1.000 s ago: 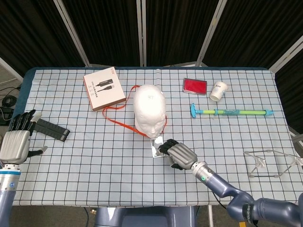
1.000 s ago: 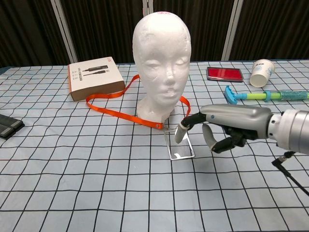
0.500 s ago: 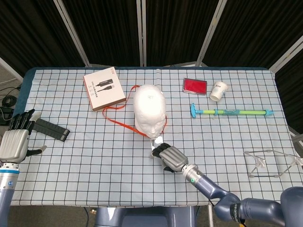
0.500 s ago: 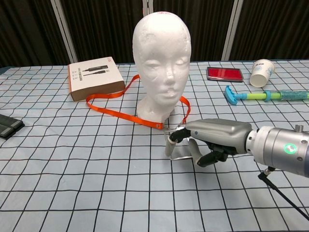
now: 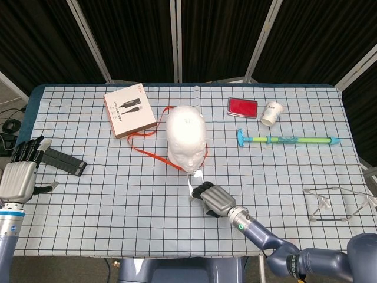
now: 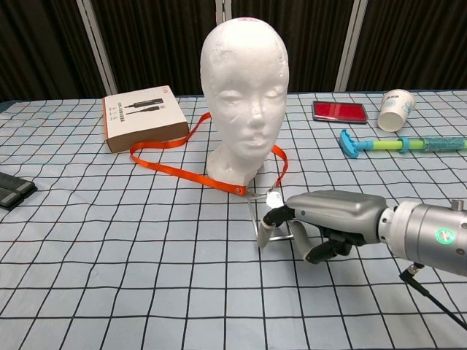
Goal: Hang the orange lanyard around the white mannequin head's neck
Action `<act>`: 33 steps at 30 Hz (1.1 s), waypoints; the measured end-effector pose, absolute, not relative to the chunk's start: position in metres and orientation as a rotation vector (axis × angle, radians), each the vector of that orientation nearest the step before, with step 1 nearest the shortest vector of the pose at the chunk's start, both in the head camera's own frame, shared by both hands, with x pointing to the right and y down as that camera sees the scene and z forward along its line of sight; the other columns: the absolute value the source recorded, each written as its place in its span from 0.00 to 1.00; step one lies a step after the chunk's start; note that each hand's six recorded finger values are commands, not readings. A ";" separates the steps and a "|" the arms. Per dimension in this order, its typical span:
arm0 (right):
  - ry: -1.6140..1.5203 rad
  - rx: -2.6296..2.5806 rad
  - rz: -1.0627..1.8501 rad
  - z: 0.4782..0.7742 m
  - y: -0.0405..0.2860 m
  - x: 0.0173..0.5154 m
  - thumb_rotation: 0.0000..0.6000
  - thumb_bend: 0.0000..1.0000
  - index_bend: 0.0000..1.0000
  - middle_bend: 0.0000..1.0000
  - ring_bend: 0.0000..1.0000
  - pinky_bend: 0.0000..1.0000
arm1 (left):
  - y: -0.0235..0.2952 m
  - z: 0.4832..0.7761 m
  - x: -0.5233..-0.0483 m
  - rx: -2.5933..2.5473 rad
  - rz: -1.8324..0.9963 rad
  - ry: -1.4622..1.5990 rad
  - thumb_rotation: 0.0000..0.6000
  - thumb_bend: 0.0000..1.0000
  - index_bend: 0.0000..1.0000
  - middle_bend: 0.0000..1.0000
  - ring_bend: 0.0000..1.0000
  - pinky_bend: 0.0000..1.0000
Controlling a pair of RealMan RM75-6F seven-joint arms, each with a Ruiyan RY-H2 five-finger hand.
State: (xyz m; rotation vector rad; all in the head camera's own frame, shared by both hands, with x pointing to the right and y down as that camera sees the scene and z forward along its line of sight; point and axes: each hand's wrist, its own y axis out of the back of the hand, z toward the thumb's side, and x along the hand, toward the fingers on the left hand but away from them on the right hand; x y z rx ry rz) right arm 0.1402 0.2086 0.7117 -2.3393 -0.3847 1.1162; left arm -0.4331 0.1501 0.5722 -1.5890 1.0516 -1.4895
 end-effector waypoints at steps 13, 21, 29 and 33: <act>-0.336 -2.387 1.159 0.708 0.216 0.148 1.00 1.00 0.33 0.24 0.19 0.17 | 0.150 0.574 -0.433 -1.587 -1.494 1.046 1.00 0.00 0.00 0.00 0.00 0.00; -0.279 -2.416 1.178 0.697 0.224 0.156 1.00 1.00 0.33 0.24 0.19 0.17 | 0.151 0.575 -0.432 -1.587 -1.496 1.041 1.00 0.00 0.00 0.00 0.00 0.00; -0.209 -2.433 1.179 0.685 0.236 0.164 1.00 1.00 0.33 0.24 0.19 0.17 | 0.152 0.576 -0.430 -1.589 -1.497 1.035 1.00 0.00 0.00 0.00 0.00 0.00; -0.179 -2.440 1.176 0.680 0.242 0.167 1.00 1.00 0.33 0.24 0.19 0.17 | 0.153 0.576 -0.430 -1.588 -1.498 1.035 1.00 0.00 0.00 0.00 0.00 0.00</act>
